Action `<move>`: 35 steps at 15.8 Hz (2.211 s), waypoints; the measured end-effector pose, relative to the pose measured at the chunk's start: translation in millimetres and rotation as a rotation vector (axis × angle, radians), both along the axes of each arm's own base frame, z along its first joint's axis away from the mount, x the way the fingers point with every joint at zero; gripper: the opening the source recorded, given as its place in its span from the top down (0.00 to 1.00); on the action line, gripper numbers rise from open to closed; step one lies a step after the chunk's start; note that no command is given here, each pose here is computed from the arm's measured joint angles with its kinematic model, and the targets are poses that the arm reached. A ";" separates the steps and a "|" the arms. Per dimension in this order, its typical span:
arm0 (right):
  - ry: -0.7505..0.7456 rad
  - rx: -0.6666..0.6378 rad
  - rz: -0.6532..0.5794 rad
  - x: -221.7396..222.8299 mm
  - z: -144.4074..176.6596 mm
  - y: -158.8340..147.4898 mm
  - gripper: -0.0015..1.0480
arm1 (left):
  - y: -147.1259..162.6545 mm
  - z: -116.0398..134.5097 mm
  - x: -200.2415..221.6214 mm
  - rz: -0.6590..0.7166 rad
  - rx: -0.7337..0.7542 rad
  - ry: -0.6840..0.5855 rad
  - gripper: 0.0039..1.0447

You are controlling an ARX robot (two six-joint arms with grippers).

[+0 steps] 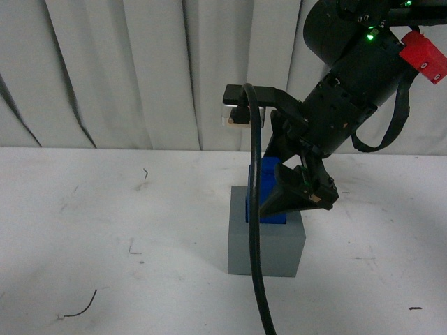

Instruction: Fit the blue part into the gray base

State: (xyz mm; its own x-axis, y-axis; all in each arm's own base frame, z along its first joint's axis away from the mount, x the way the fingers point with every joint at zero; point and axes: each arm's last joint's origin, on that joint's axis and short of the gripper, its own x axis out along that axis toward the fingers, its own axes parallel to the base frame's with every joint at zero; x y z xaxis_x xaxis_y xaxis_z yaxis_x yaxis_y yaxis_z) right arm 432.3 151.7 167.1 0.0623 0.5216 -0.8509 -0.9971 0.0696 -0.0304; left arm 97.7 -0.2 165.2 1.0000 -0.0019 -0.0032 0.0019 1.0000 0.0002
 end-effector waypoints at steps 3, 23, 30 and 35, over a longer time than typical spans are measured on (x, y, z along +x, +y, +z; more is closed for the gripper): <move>0.009 -0.002 0.017 -1.5 0.1 -0.7 0.07 | 0.0 0.0 0.0 0.000 0.000 0.000 0.06; -0.800 0.767 -1.330 -260.6 40.6 -150.8 0.98 | 0.0 0.1 0.0 0.000 0.000 0.000 0.06; -0.796 0.767 -1.333 -289.2 18.0 -151.0 0.98 | 0.0 0.1 0.0 0.000 0.000 0.000 0.06; -0.792 0.764 -1.334 -296.0 12.7 -151.0 0.98 | 0.0 0.1 0.0 0.000 0.000 0.000 0.06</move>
